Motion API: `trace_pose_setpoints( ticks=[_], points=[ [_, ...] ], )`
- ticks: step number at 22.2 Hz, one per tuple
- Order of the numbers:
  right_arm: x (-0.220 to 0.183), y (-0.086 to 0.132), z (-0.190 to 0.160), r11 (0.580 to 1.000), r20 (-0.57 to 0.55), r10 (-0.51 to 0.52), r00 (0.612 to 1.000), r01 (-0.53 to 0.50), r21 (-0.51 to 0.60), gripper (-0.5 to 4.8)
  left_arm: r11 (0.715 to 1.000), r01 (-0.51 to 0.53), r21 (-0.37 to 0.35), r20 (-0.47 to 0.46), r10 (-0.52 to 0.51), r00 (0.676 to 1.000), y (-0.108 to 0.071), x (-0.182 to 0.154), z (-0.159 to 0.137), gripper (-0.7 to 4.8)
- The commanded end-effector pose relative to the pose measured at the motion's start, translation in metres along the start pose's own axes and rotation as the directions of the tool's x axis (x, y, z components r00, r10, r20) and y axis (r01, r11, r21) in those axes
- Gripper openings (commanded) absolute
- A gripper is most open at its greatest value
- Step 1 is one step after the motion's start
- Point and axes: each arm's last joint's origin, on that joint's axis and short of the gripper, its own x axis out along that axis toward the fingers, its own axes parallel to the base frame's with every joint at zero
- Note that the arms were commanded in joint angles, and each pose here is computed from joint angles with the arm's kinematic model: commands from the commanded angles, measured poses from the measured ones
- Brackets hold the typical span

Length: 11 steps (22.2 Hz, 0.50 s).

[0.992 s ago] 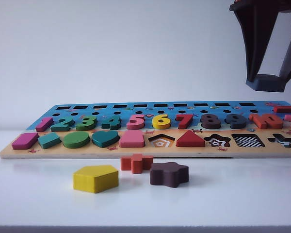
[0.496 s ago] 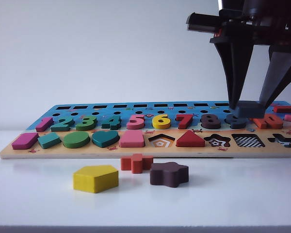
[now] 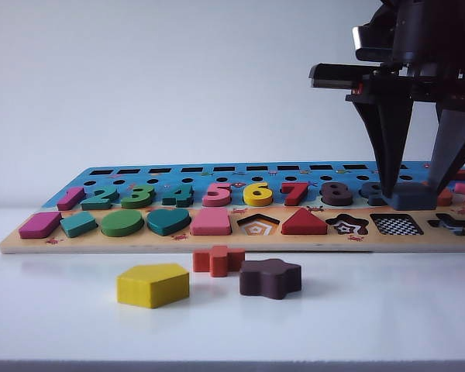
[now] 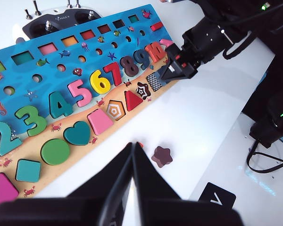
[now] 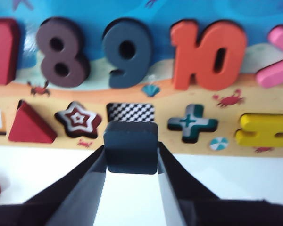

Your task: Insert the cube into the slot.

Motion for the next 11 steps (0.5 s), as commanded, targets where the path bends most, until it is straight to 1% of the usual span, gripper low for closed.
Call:
trace_pose_setpoints(
  ticks=[1,7,11],
  points=[
    [-0.0009,0.0001,0.0036,1.0,0.03,0.016,0.999,-0.016,-0.001,0.18,1.0,0.006,0.013,0.011,-0.006,1.0,-0.0005,-0.0003,0.0016,0.1],
    [-0.0005,0.0016,0.0051,0.999,0.042,0.032,0.999,-0.031,-0.014,0.13,1.0,0.006,0.013,0.011,-0.006,1.0,-0.0005,-0.0003,0.0017,0.1],
    [0.0032,0.0027,0.0055,0.999,0.022,0.037,0.999,-0.036,-0.016,0.06,1.0,0.006,0.013,0.011,-0.006,1.0,-0.0005,-0.0003,0.0017,0.1]
  ],
)
